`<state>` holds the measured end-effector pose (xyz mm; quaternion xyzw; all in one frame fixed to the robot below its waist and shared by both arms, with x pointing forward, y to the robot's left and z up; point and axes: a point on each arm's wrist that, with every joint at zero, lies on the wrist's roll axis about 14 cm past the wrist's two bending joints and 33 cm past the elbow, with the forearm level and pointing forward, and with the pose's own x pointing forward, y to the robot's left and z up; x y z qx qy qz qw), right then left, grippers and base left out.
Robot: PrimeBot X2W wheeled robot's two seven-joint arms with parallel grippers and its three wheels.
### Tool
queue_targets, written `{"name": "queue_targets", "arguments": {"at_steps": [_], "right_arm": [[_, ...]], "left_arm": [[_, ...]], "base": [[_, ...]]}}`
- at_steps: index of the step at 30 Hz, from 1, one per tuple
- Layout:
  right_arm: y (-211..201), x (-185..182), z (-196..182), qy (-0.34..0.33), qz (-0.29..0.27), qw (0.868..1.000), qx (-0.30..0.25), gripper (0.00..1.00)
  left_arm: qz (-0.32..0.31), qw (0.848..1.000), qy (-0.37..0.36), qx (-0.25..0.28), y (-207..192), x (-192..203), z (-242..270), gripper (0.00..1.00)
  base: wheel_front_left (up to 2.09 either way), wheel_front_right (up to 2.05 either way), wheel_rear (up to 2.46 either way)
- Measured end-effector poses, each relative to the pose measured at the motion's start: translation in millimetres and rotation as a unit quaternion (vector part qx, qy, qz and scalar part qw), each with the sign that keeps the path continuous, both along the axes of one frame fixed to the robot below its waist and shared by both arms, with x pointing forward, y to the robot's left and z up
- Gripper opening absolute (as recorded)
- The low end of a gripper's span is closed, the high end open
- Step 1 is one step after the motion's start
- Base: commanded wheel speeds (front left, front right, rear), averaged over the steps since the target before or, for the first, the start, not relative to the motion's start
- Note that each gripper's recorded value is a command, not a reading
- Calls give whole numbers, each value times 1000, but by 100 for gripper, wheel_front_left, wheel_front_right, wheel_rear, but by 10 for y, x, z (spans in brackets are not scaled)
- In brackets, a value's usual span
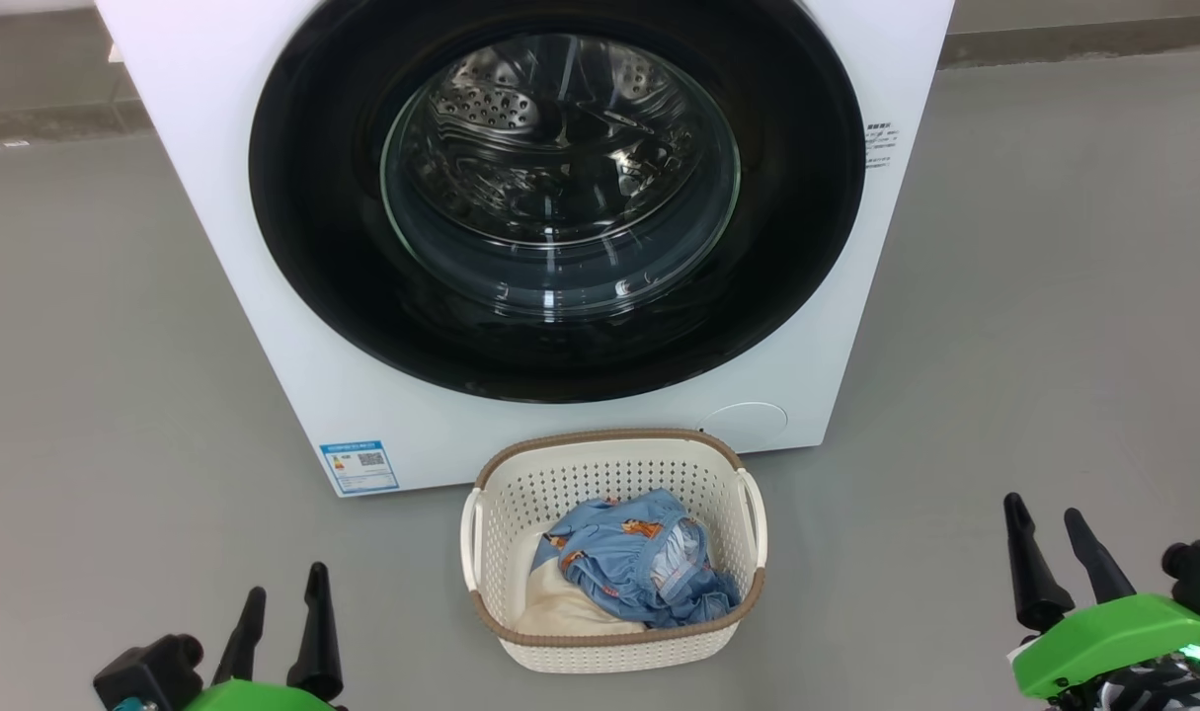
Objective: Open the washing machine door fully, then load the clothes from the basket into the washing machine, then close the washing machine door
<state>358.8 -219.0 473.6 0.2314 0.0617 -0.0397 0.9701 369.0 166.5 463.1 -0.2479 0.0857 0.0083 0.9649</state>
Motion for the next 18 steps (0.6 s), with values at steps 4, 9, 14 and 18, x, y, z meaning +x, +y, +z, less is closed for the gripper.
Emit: {"name": "queue_targets", "arguments": {"at_steps": [4,9,14,18], "right_arm": [[46,15,35,-3,11,1000,-21,100],[75,29,69,-7,19,999,-47,100],[151,39,69,-5,38,996,-77,100],[163,44,87,-6,46,993,-106,100]], "left_arm": [[-4,1000,-8,24,-13,7,24,100],[-7,999,-20,47,-23,29,70,100],[-11,997,-27,70,-35,21,77,100],[-14,995,-30,91,-37,15,75,100]], "base": [[0,0,0],[0,0,0],[0,0,0],[0,0,0]]}}
